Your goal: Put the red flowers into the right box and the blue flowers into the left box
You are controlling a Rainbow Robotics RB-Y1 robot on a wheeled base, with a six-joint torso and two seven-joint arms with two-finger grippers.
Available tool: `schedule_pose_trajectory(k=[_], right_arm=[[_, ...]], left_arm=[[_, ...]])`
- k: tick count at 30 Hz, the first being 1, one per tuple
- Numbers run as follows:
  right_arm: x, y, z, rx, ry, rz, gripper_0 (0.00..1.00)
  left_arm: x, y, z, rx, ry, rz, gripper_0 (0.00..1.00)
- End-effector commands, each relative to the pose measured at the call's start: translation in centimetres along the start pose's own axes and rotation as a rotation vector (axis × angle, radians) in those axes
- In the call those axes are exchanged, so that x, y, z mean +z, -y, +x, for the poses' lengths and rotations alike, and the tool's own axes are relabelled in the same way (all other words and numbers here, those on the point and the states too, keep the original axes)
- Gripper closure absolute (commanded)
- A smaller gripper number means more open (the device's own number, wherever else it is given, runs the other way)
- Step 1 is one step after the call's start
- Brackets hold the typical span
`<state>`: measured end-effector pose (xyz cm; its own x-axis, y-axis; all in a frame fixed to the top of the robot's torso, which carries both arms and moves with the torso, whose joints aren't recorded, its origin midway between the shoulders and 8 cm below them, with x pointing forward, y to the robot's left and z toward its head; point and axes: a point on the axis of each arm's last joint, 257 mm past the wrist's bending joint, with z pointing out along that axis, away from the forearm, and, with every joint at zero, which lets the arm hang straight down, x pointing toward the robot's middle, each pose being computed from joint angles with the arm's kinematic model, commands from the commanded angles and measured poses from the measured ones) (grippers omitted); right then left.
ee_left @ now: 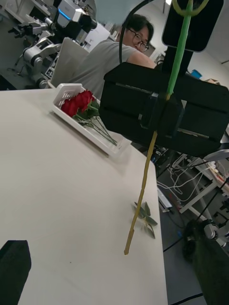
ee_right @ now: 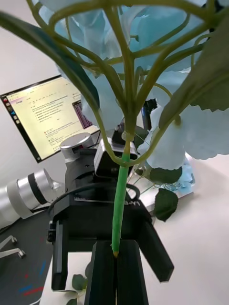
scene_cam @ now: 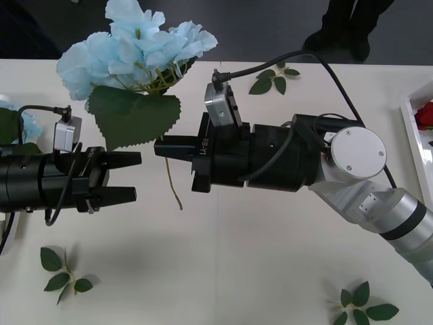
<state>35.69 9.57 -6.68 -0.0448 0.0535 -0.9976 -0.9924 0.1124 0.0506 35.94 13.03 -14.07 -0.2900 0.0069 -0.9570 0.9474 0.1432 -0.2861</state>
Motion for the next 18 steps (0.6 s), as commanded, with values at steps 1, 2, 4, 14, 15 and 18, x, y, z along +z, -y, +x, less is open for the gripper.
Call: schedule_pose_trajectory(k=[1, 2, 4, 14, 15, 18], right_arm=[[0.2, -0.7, -1.7, -0.06, 0.015, -0.021, 1.0], [0.2, -0.7, -1.6, -0.058, 0.014, -0.022, 1.0], [0.2, -0.7, -1.6, -0.058, 0.015, -0.02, 1.0], [0.1, -0.6, -1.4, -0.058, 0.008, -0.018, 1.0], [0.1, -0.6, -1.4, -0.058, 0.006, -0.019, 1.0], [0.0, -0.6, -1.2, -0.058, 0.0, -0.018, 1.0]], left_arm=[[1.4, 0.2, 0.3, 0.015, 0.043, 0.017, 0.0], [1.7, 0.2, 0.5, 0.015, 0.04, 0.021, 0.0], [2.5, 0.3, 0.9, 0.01, 0.035, 0.027, 0.0], [5.7, 0.7, 1.3, 0.017, 0.049, 0.055, 0.0], [6.0, 0.8, 1.3, 0.017, 0.049, 0.06, 0.0], [6.9, 0.8, 1.3, 0.019, 0.048, 0.066, 0.0]])
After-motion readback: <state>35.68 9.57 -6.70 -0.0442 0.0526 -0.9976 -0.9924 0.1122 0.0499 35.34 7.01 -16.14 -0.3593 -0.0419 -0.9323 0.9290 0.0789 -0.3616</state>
